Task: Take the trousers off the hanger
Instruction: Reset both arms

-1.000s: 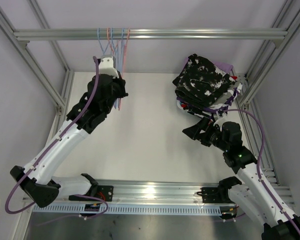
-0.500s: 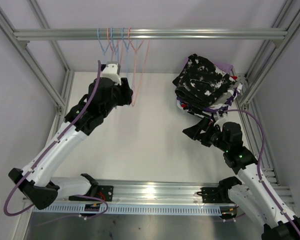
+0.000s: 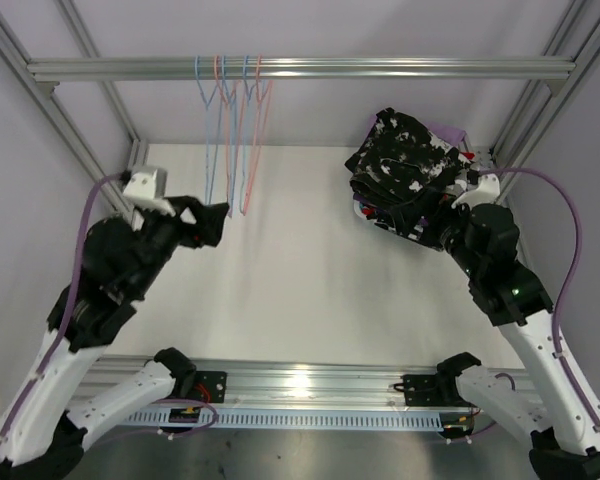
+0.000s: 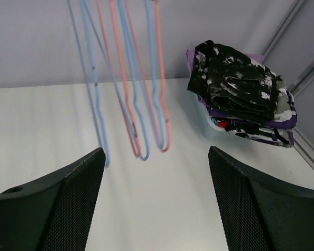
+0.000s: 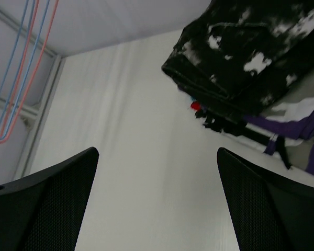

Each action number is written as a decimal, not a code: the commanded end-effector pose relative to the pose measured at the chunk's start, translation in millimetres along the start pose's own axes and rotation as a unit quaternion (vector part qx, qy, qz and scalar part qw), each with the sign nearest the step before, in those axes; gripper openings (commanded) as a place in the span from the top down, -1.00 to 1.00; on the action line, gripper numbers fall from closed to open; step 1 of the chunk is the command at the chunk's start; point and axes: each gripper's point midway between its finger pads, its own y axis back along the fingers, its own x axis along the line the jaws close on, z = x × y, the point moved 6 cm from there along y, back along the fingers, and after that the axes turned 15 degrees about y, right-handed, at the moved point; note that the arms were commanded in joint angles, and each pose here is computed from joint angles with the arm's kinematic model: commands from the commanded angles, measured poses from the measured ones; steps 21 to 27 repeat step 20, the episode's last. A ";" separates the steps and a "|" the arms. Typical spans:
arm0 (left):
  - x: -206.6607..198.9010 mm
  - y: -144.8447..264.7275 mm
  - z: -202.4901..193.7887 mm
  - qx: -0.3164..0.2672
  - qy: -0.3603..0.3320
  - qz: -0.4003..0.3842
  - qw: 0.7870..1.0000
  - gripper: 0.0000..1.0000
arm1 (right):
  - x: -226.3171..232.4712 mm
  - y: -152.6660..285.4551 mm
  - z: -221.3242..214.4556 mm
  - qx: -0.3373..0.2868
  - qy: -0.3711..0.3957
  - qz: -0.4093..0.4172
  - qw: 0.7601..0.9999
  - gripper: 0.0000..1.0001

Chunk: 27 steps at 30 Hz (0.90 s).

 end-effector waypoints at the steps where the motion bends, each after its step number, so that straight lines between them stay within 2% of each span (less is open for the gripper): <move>1: 16.2 15.6 -1.7 -0.067 0.008 0.010 0.998 -0.68 | -21.8 9.4 22.7 -0.024 0.103 -0.169 0.980 -0.99; 3: 26.7 26.1 -9.0 -0.086 0.014 0.016 0.996 -0.69 | -18.4 4.2 21.3 -0.018 0.136 -0.191 0.972 -0.99; 4: 35.4 22.7 -23.5 -0.077 0.013 0.032 0.996 -0.70 | -22.0 4.0 23.2 -0.019 0.140 -0.211 0.967 -0.99; 9: 45.4 37.8 -31.5 -0.113 0.027 0.020 0.993 -0.74 | -30.3 13.8 31.8 -0.027 0.138 -0.256 0.956 -0.99; 14: 47.5 45.4 -29.3 -0.125 0.039 0.019 0.991 -0.77 | -35.5 22.2 28.1 -0.041 0.146 -0.258 0.954 -0.99; 16: 49.0 45.2 -29.9 -0.126 0.039 0.025 0.991 -0.78 | -34.1 22.8 18.8 -0.022 0.153 -0.245 0.957 -0.99; 19: 51.0 42.6 -31.9 -0.124 0.038 0.034 0.991 -0.79 | -29.9 23.0 5.5 -0.029 0.154 -0.211 0.965 -0.99; 27: 51.4 42.2 -32.2 -0.123 0.039 0.036 0.991 -0.79 | -28.8 22.9 5.3 -0.037 0.151 -0.204 0.967 -0.99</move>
